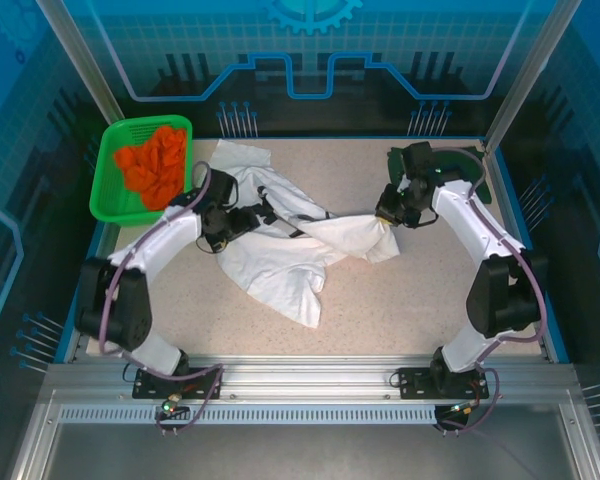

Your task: Fold and stack the t-shirts

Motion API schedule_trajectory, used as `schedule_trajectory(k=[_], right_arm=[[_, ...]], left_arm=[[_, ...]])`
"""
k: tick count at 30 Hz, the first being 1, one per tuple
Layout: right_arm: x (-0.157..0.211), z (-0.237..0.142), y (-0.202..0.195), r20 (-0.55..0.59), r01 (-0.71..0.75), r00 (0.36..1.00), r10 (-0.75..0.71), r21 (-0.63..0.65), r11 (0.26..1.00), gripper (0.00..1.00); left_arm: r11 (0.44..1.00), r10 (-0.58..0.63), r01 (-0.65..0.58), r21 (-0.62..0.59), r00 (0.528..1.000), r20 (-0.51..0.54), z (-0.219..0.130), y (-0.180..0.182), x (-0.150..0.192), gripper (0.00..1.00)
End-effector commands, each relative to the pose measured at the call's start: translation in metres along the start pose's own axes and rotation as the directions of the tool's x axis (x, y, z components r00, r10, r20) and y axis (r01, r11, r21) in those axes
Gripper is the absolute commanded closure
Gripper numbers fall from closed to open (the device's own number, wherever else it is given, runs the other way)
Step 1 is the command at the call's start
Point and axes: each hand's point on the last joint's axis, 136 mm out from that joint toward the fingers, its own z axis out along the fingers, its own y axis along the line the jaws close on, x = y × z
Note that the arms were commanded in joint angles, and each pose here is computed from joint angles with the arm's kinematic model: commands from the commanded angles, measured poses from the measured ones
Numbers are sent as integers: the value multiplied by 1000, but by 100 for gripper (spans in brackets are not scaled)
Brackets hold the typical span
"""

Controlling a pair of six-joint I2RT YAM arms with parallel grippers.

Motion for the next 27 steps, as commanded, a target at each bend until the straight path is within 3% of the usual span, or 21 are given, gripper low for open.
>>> schedule_trajectory(k=[1, 4, 7, 12, 17, 21, 24, 27], right_arm=[[-1, -7, -2, 1, -25, 1000, 25, 52, 998, 96], [-10, -9, -1, 63, -5, 998, 1, 62, 998, 95], [-7, -3, 0, 72, 7, 997, -10, 39, 999, 94], [9, 1, 8, 42, 92, 995, -93, 14, 996, 91], [11, 4, -5, 61, 110, 992, -113, 45, 993, 90], [19, 5, -14, 91, 46, 995, -52, 67, 997, 90], [24, -6, -13, 132, 35, 990, -43, 64, 997, 89], [28, -8, -17, 141, 19, 989, -31, 81, 996, 88]], left_arm=[[995, 93, -86, 58, 988, -122, -15, -1, 59, 19], [973, 213, -183, 142, 948, -238, -14, -7, 113, 19], [968, 239, -198, 153, 915, -325, -14, -6, 153, 17], [984, 76, -3, 179, 912, -402, -7, -33, 192, 12], [1000, 16, -3, 28, 882, -471, 21, -14, 215, 10], [978, 173, -209, -22, 861, -478, 25, -6, 197, 10], [962, 237, -271, -3, 845, -480, 37, -9, 186, 12], [974, 206, -225, 23, 841, -500, 57, -17, 189, 18]])
